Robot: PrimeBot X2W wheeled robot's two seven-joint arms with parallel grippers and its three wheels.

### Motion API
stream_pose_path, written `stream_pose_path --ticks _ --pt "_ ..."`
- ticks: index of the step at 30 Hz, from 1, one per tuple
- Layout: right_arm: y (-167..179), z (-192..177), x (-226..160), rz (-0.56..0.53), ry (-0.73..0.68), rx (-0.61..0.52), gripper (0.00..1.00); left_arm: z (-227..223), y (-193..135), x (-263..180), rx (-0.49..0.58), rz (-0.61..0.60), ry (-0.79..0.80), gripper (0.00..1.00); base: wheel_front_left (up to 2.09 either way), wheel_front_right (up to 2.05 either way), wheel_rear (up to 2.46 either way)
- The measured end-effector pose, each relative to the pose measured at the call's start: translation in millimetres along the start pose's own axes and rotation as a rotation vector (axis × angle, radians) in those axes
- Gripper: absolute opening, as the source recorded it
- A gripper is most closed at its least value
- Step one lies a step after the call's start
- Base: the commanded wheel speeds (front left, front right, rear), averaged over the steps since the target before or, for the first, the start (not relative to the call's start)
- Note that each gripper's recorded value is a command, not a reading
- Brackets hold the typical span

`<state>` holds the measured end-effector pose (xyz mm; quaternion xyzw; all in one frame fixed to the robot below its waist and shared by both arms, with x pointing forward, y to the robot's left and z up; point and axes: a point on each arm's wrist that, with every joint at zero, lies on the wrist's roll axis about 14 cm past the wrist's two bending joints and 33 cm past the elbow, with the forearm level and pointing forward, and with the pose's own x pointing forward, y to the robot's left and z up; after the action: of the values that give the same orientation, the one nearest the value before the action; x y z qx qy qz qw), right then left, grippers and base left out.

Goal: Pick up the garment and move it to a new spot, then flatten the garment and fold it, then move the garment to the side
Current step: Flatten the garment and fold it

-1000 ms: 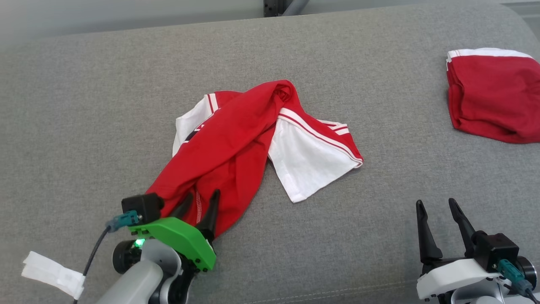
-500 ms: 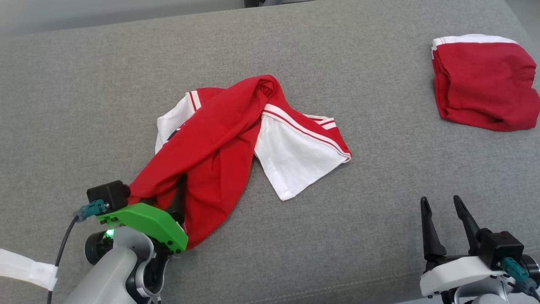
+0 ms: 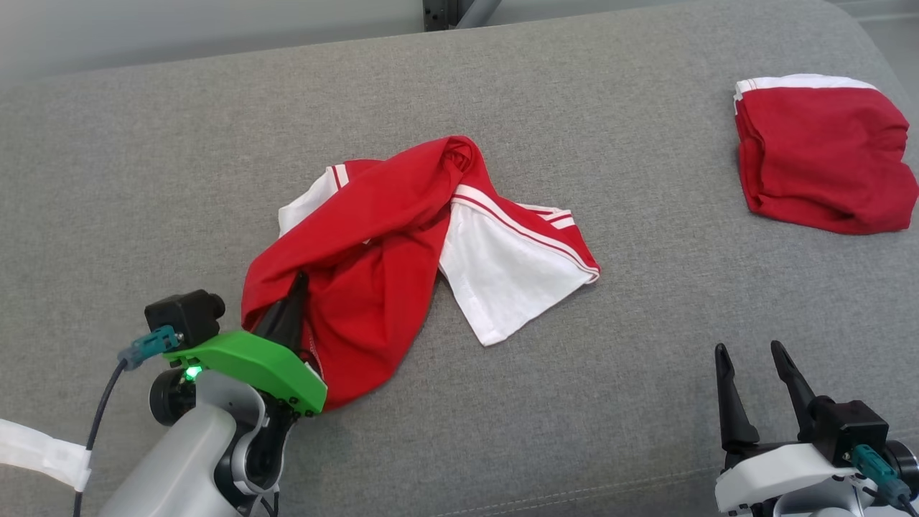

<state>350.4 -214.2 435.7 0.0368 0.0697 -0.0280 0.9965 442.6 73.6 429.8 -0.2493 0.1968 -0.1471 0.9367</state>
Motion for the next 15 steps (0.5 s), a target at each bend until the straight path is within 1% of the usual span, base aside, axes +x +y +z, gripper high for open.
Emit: stream_pose_path --ticks 6,9,11,13,15 --pt "1 0 -4 0.006 0.001 -0.004 1.0 29 -17 -10 0.031 -0.073 -0.045 0.0 0.0 0.0 0.0" --pt "6 0 -4 0.02 -0.002 -0.002 1.0 44 -24 -25 0.044 -0.117 -0.033 0.0 0.0 0.0 0.0" --pt "9 0 -4 0.03 -0.003 -0.001 1.0 55 -22 -33 0.047 -0.122 -0.041 0.0 0.0 0.0 0.0" --pt "13 1 -3 0.043 -0.005 0.0 1.0 70 -16 -42 0.086 -0.119 -0.041 0.0 0.0 0.0 0.0" --pt "16 1 -2 0.052 -0.006 0.002 1.0 73 -12 -45 0.101 -0.115 -0.018 0.0 0.0 0.0 0.0"
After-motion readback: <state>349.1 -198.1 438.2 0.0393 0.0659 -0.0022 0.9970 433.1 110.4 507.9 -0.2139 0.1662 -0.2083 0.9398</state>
